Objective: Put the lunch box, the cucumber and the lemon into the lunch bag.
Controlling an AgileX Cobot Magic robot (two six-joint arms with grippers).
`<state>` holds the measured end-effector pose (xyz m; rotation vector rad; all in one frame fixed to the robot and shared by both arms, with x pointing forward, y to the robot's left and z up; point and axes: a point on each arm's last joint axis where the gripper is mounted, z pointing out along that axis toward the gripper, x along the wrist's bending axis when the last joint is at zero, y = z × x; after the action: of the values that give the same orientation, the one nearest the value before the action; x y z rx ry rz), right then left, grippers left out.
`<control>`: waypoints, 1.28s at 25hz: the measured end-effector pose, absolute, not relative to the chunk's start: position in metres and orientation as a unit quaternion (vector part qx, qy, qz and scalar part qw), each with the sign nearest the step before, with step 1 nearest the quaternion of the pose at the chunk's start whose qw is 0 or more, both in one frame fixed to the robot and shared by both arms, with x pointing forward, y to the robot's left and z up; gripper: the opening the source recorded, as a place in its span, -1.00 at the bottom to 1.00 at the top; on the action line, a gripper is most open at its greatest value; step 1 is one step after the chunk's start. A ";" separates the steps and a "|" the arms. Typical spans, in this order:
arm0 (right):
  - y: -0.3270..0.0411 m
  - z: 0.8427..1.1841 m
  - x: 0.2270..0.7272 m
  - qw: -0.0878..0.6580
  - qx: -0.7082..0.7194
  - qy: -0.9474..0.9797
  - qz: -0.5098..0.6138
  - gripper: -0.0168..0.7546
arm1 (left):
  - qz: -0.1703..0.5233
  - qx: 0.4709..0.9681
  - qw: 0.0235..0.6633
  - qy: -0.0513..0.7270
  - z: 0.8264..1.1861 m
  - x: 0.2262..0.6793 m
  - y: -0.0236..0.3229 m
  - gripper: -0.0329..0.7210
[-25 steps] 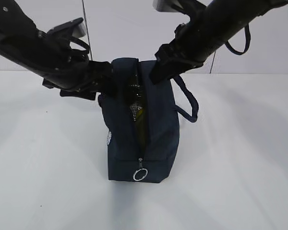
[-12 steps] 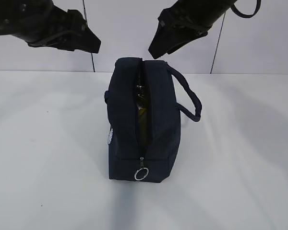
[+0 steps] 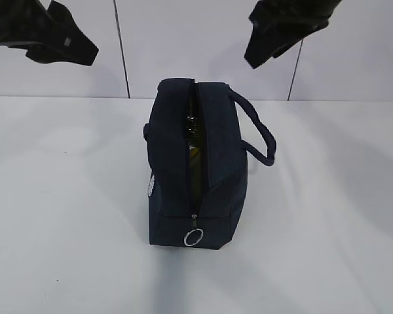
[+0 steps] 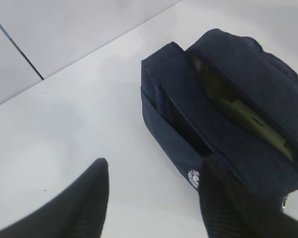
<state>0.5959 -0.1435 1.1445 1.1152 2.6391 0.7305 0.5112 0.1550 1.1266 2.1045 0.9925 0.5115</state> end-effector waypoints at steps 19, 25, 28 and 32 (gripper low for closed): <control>-0.199 1.156 0.444 0.145 0.406 0.837 0.337 0.05 | 0.180 0.767 0.459 0.410 1.122 0.408 0.197 0.16; -0.199 1.114 0.403 0.097 0.383 0.826 0.402 0.05 | 0.141 0.717 0.498 0.467 1.075 0.385 0.204 0.16; -0.196 1.092 0.393 0.070 0.383 0.807 0.444 0.05 | 0.132 0.730 0.491 0.456 1.059 0.378 0.200 0.16; -0.194 1.060 0.387 0.040 0.406 0.781 0.473 0.05 | 0.137 0.739 0.502 0.429 1.054 0.375 0.191 0.16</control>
<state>0.3873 -0.1945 1.0596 1.2435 2.3930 1.4507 0.3749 0.1906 1.0538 1.7853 1.0369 0.3304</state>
